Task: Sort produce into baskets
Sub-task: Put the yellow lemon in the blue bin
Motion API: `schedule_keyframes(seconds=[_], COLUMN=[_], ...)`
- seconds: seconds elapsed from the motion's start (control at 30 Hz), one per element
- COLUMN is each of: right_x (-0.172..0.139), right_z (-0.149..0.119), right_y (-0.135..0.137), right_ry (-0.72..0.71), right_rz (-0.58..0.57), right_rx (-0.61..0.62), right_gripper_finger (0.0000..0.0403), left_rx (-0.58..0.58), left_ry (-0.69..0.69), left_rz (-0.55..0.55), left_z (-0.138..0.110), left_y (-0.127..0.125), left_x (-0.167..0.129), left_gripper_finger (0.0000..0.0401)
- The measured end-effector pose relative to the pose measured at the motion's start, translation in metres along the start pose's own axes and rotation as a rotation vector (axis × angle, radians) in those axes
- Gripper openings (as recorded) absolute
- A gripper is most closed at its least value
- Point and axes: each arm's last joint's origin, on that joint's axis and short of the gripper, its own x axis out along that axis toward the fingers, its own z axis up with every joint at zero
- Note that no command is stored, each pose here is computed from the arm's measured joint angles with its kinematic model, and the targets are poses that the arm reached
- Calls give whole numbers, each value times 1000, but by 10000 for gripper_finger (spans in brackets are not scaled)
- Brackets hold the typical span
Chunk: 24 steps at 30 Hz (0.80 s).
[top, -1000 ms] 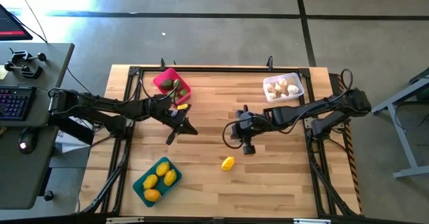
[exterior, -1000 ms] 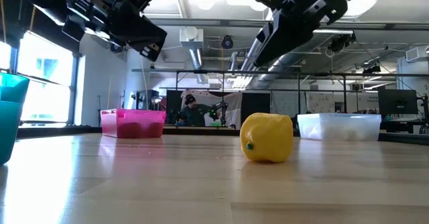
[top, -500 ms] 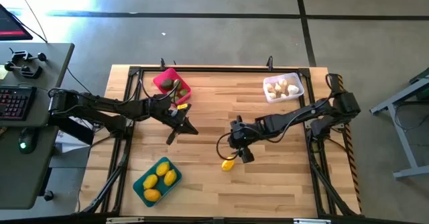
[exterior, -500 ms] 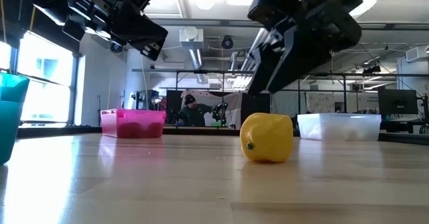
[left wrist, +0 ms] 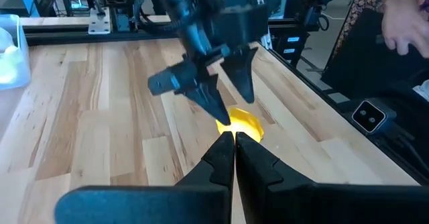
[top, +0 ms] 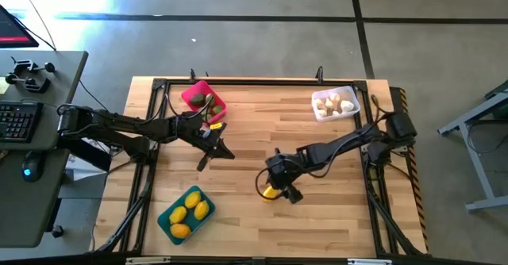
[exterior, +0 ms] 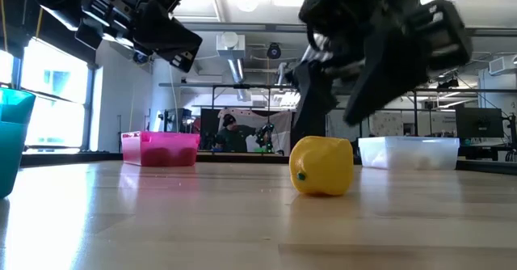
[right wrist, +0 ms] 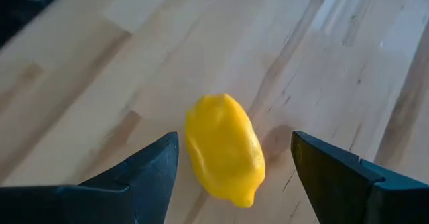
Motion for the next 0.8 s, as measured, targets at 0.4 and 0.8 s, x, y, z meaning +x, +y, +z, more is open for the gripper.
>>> schedule_keyframes(seconds=[0.4,0.8], right_x=[25,15], right_z=[-18,-18], right_y=[-4,-20], right_ry=[87,52], right_rz=[21,23], right_rx=[13,136], right_gripper_finger=[269,106], left_rx=[-8,6], left_ry=[4,5], left_rz=[1,10], left_z=[0,-1], left_y=[0,2], left_x=[0,-1], left_gripper_finger=[0,0])
